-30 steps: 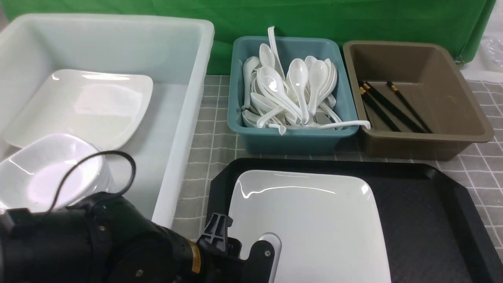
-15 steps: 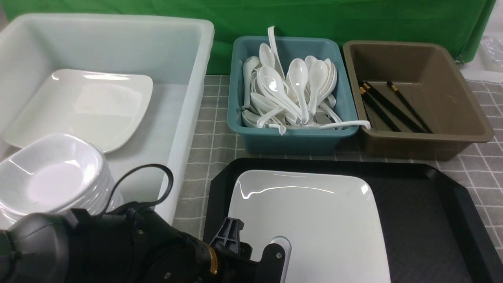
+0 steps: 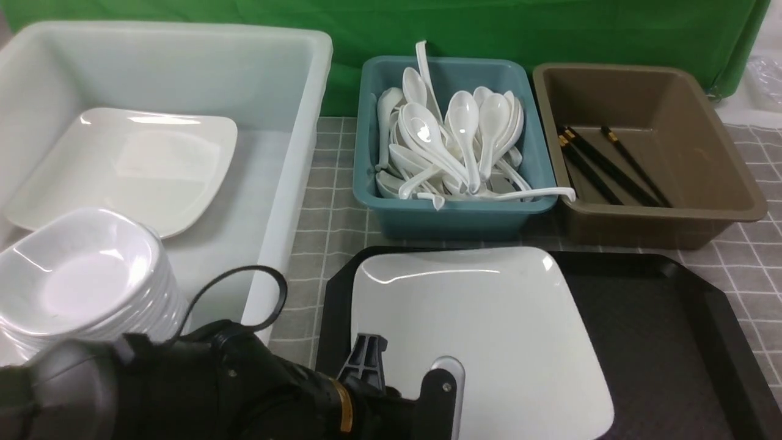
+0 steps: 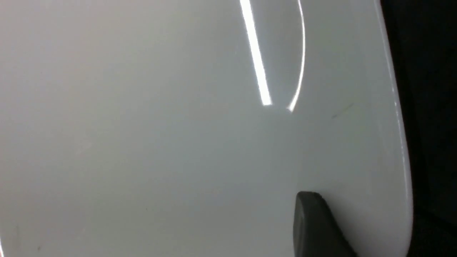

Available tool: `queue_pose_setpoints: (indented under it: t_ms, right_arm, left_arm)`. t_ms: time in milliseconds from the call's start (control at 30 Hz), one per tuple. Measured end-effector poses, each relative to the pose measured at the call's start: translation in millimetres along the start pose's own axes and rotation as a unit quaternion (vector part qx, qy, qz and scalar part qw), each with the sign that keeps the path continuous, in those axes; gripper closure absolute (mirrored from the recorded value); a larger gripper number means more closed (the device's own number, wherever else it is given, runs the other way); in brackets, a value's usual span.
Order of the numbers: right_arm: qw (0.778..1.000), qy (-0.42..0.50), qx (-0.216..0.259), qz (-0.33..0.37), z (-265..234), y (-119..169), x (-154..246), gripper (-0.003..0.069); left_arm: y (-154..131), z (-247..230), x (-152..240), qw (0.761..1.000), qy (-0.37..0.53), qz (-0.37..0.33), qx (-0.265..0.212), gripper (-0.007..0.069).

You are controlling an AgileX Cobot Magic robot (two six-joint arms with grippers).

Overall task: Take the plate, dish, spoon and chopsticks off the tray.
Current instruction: Use the left arm to grab a plate from the dinner plate, then use the left arm to put the plate into the large storage box on the left

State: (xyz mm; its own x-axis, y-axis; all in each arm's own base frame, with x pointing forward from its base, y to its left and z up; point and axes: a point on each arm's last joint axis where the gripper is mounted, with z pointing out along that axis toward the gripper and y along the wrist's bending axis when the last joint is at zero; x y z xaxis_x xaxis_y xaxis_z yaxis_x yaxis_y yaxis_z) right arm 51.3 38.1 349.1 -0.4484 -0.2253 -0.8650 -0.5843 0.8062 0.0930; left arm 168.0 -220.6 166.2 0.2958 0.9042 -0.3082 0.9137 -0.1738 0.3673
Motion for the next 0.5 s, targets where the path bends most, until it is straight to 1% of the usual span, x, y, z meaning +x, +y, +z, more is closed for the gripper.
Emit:
queue_pose_setpoints:
  t_ms: [100,167,200,233,267,300,333,400,433,500]
  right_arm:
    - [1.000,-0.020,-0.006,0.002,-0.1,1.1,-3.6,0.0425]
    - [0.999,-0.043,-0.014,0.004,-0.4,2.5,-7.9,0.0425]
    - [0.999,-0.043,-0.014,0.004,-0.4,2.5,-7.9,0.0425]
    - [0.998,-0.060,-0.019,0.007,-0.7,3.4,-10.9,0.0426]
    - [0.997,-0.067,-0.022,0.009,-0.9,3.8,-12.2,0.0434]
    - [0.997,-0.069,-0.022,0.009,-0.9,3.9,-12.5,0.0436]
    - [0.997,-0.071,-0.023,0.010,-1.0,4.1,-13.0,0.0447]
    - [0.997,-0.074,-0.024,0.010,-1.1,4.2,-13.4,0.0503]
    - [0.997,-0.074,-0.024,0.010,-1.1,4.2,-13.5,0.0513]
    - [0.997,-0.075,-0.024,0.010,-1.1,4.3,-13.6,0.0554]
  left_arm:
    - [-11.1,-30.3,-21.6,1.000,-0.029,0.005,0.006,0.0508]
    - [-10.5,-64.6,-38.5,0.998,-0.068,-0.005,-0.014,0.0565]
    - [-11.5,-64.7,-38.8,0.998,-0.067,-0.007,-0.011,0.0568]
    - [-9.8,-87.9,-45.3,0.996,-0.087,-0.016,-0.021,0.0590]
    - [-7.4,-107.8,-48.4,0.994,-0.102,-0.028,-0.030,0.0595]
    - [-7.6,-110.4,-48.1,0.994,-0.101,-0.030,-0.028,0.0596]
    - [-6.3,-124.0,-48.6,0.993,-0.107,-0.040,-0.032,0.0595]
    - [-5.1,-156.9,-48.1,0.990,-0.126,-0.055,-0.041,0.0594]
    - [-5.4,-159.0,-47.5,0.990,-0.125,-0.056,-0.040,0.0594]
    - [-4.4,-180.6,-46.7,0.987,-0.140,-0.058,-0.057,0.0594]
